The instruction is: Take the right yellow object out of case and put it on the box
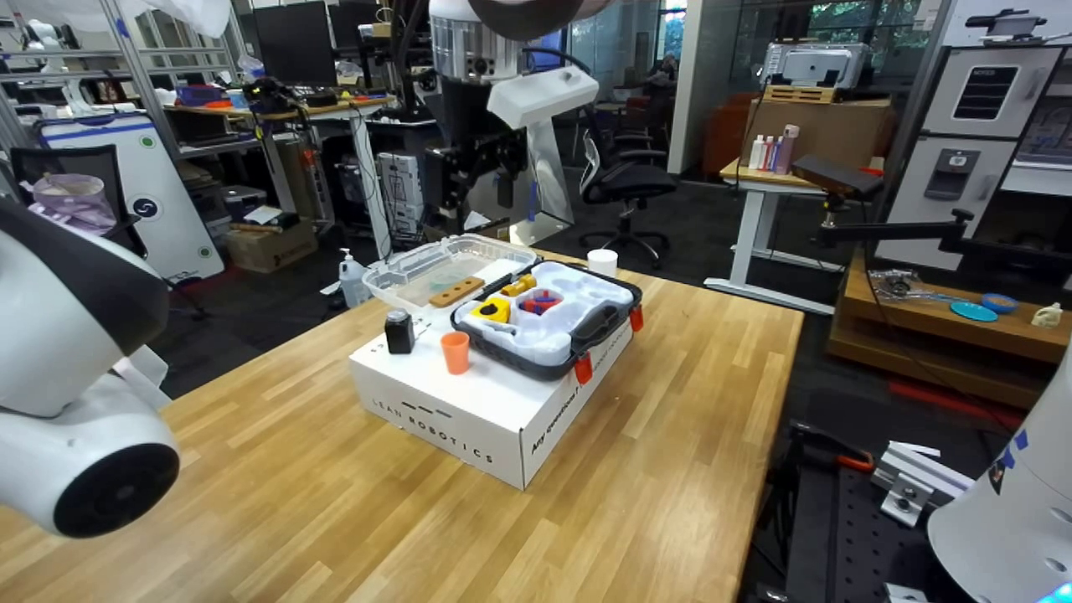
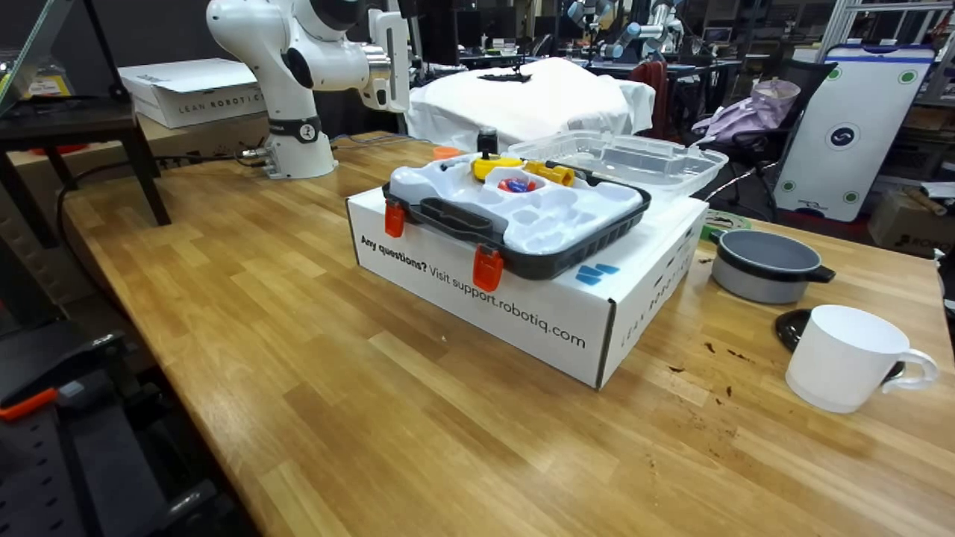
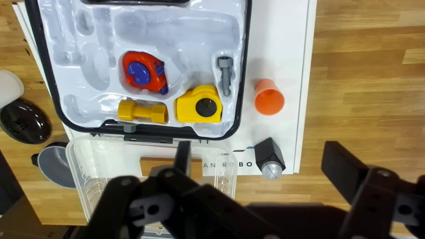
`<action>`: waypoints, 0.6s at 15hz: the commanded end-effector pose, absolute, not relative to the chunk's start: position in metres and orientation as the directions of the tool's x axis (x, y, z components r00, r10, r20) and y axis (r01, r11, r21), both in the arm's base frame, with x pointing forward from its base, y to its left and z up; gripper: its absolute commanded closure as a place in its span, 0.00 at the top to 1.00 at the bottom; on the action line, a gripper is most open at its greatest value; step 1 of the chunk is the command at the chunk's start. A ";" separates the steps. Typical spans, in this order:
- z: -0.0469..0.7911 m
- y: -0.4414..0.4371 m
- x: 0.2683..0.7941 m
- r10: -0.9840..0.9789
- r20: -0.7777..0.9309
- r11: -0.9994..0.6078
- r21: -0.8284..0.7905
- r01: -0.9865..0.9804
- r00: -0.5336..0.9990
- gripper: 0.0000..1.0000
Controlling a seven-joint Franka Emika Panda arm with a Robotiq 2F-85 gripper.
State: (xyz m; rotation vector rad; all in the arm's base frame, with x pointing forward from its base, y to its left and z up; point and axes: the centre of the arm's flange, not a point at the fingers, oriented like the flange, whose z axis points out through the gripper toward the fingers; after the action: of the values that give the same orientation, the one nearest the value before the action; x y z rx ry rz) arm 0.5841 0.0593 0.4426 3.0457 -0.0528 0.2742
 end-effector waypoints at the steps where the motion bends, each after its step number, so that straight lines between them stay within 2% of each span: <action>1: 0.440 0.041 0.597 -0.097 0.157 -0.992 0.070 -0.109 0.983 1.00; 9: 0.435 -0.001 0.600 -0.286 0.113 -0.957 0.015 -0.290 0.951 1.00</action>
State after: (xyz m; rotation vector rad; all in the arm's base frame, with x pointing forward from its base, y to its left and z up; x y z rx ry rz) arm 0.5955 0.0024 0.4305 3.0485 -0.3644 0.2088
